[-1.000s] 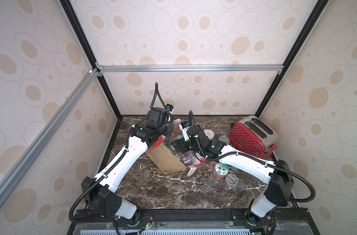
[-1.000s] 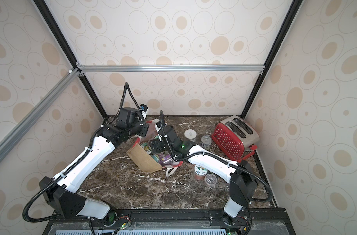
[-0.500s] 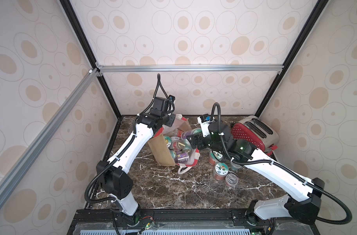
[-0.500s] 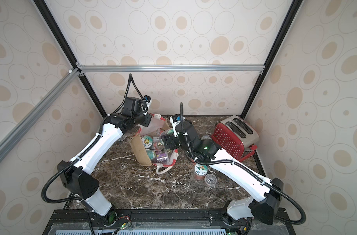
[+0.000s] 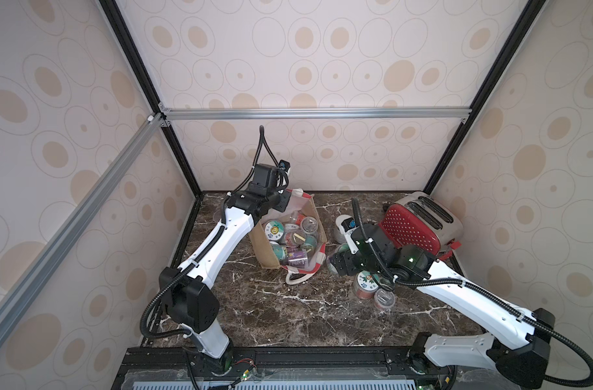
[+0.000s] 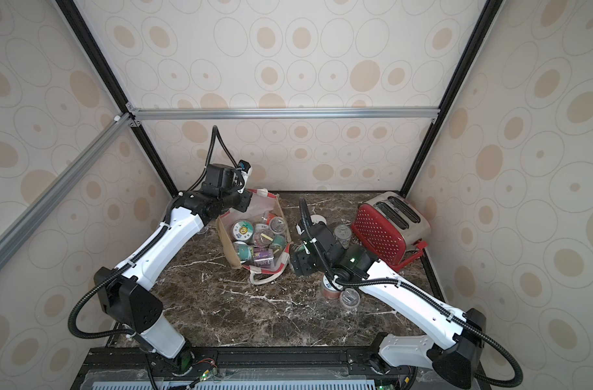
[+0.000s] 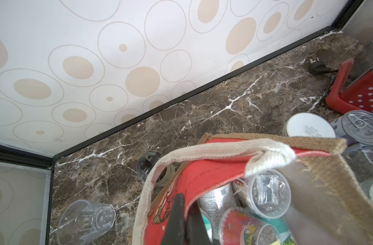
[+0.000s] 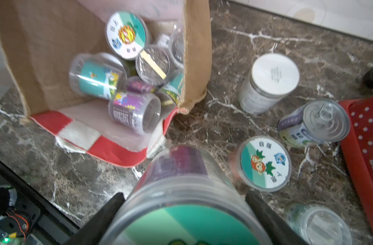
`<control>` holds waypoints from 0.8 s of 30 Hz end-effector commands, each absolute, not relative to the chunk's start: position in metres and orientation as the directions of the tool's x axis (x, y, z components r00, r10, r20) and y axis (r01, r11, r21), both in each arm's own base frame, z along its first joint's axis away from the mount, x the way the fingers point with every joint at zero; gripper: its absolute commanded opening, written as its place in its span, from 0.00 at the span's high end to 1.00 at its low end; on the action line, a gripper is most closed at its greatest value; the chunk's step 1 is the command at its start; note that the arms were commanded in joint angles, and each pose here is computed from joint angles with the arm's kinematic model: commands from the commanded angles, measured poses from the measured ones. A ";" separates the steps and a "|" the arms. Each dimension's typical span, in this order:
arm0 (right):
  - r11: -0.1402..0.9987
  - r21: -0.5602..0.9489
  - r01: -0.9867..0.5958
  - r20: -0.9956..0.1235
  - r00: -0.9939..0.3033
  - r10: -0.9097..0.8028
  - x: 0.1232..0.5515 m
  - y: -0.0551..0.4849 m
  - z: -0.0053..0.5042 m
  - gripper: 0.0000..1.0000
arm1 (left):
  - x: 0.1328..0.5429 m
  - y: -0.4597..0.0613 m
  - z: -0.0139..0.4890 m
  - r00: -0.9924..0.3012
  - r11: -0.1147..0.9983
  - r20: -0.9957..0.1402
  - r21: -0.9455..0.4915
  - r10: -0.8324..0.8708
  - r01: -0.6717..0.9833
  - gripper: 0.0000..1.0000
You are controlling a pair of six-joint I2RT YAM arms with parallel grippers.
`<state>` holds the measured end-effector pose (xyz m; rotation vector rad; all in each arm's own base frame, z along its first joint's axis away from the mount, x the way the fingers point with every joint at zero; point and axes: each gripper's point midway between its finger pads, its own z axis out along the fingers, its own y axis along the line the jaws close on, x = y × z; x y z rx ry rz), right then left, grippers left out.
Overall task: Take out the seed jars from the canvas bag
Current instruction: Pick up the seed jar from the canvas bag, then place the seed jar at the center of the board.
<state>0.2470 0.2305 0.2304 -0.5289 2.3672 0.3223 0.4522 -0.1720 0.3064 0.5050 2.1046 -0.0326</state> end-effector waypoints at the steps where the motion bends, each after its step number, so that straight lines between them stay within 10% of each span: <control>1: 0.891 0.094 -0.445 -0.643 -0.710 -0.286 0.241 0.225 0.222 0.34 | 0.445 -0.166 0.327 -0.428 0.928 -0.854 0.150 0.295 0.341 1.00; 24: 0.946 -0.233 -0.224 -0.499 -0.808 -0.314 0.269 0.180 0.110 0.35 | 0.423 -0.160 0.321 -0.430 0.928 -0.858 0.130 0.282 0.350 1.00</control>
